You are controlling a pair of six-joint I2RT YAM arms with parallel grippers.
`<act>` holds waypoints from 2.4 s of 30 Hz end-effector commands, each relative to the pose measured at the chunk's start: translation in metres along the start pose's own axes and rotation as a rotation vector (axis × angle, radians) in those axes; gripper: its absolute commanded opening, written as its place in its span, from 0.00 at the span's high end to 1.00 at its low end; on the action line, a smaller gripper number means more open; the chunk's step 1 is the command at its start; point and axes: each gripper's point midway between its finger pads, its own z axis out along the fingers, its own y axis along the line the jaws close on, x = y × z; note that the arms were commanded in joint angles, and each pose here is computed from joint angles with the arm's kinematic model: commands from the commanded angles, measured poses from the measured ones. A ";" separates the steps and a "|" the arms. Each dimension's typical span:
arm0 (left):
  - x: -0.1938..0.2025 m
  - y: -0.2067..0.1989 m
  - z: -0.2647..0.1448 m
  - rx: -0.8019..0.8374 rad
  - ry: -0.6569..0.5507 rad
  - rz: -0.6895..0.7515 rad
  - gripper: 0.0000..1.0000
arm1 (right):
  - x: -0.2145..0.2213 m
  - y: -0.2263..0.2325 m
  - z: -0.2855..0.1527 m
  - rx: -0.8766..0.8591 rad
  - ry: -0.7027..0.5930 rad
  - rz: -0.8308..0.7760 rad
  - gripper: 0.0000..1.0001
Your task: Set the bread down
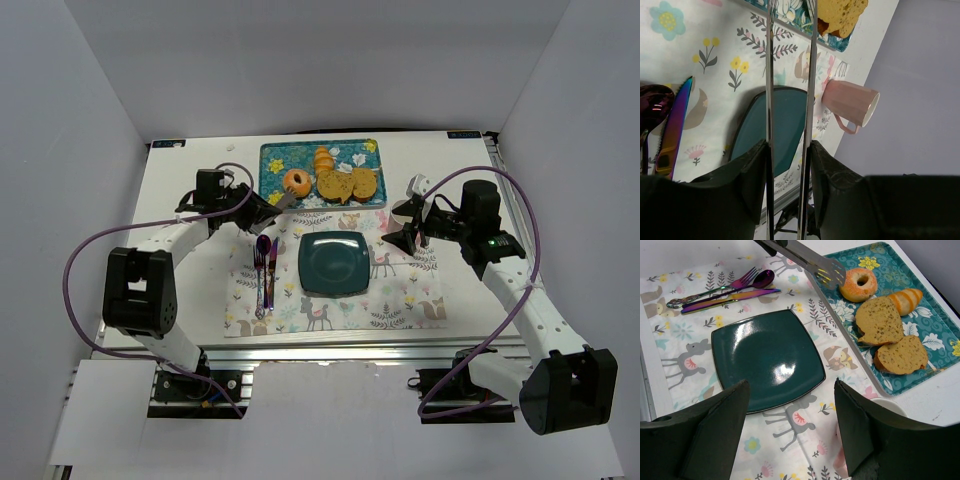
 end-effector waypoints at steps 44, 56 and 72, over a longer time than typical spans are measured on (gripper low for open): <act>-0.038 -0.010 0.020 0.066 -0.052 -0.062 0.45 | 0.000 0.000 -0.002 -0.005 0.000 -0.008 0.27; -0.040 -0.010 0.025 0.085 -0.045 -0.077 0.51 | 0.001 0.000 -0.003 -0.005 0.003 -0.007 0.26; -0.037 -0.048 -0.004 0.247 -0.090 -0.029 1.00 | -0.005 0.000 -0.007 -0.002 0.005 -0.023 0.26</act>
